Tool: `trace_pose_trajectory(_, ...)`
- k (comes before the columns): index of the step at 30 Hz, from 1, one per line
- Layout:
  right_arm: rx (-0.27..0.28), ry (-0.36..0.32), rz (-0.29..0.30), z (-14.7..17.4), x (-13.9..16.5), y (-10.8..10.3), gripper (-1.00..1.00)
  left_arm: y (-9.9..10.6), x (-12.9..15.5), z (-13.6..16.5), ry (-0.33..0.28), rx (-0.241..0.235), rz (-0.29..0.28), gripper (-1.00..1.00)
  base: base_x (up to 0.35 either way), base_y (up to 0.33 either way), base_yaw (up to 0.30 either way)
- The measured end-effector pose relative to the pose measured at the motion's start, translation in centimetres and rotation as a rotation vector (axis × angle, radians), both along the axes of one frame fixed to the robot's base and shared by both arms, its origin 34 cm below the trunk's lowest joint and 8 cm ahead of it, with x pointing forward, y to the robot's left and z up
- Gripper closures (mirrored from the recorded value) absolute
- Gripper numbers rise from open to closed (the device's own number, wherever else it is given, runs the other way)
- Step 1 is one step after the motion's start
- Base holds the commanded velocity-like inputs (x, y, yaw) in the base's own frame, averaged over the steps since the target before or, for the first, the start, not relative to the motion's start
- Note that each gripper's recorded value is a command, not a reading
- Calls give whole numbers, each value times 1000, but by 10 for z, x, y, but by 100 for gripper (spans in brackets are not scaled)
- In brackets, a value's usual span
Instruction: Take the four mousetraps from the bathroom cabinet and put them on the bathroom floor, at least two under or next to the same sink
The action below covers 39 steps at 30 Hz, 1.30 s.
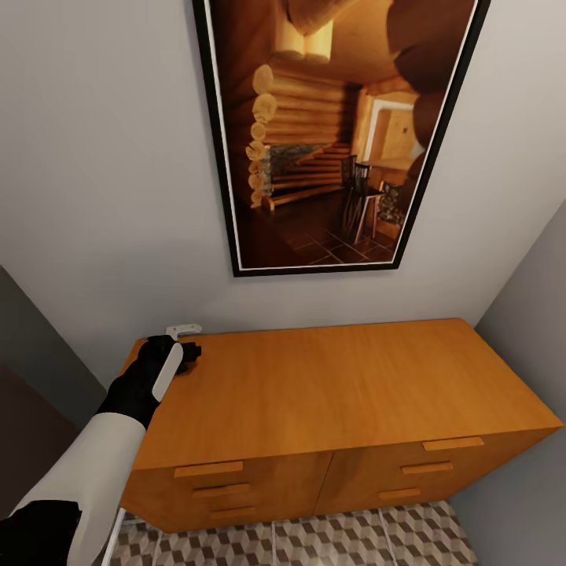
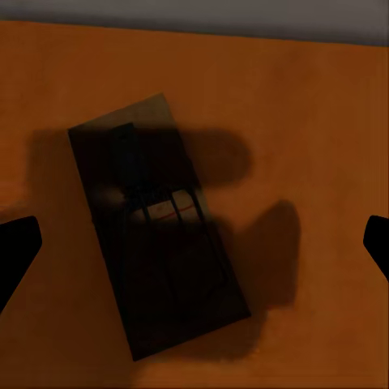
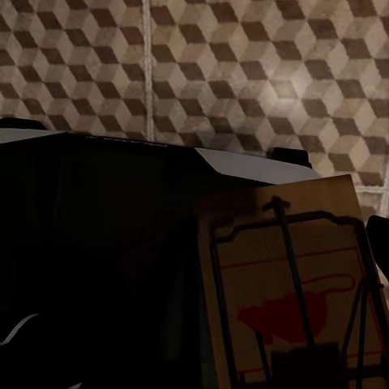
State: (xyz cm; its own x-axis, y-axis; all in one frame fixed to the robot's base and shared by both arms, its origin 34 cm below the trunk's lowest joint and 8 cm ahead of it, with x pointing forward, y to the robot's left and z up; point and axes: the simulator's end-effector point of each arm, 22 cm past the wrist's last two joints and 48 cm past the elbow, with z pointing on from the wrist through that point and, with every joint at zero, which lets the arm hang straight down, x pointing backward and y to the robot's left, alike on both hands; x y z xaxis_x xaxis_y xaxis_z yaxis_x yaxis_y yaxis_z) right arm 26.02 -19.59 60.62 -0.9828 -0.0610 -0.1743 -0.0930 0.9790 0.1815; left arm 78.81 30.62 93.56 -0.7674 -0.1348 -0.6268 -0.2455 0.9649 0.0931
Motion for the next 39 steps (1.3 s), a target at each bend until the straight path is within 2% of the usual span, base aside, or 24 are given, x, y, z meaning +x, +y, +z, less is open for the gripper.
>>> trace_pose_trajectory(9,-1,0,0,0,0,0,100,12,1,-3,-13,13,16,-100,0,0,0)
trace_pose_trajectory(39,-1,1,0,0,-1,0,100,14,-5,-23,3,15,30,-100,0,0,0)
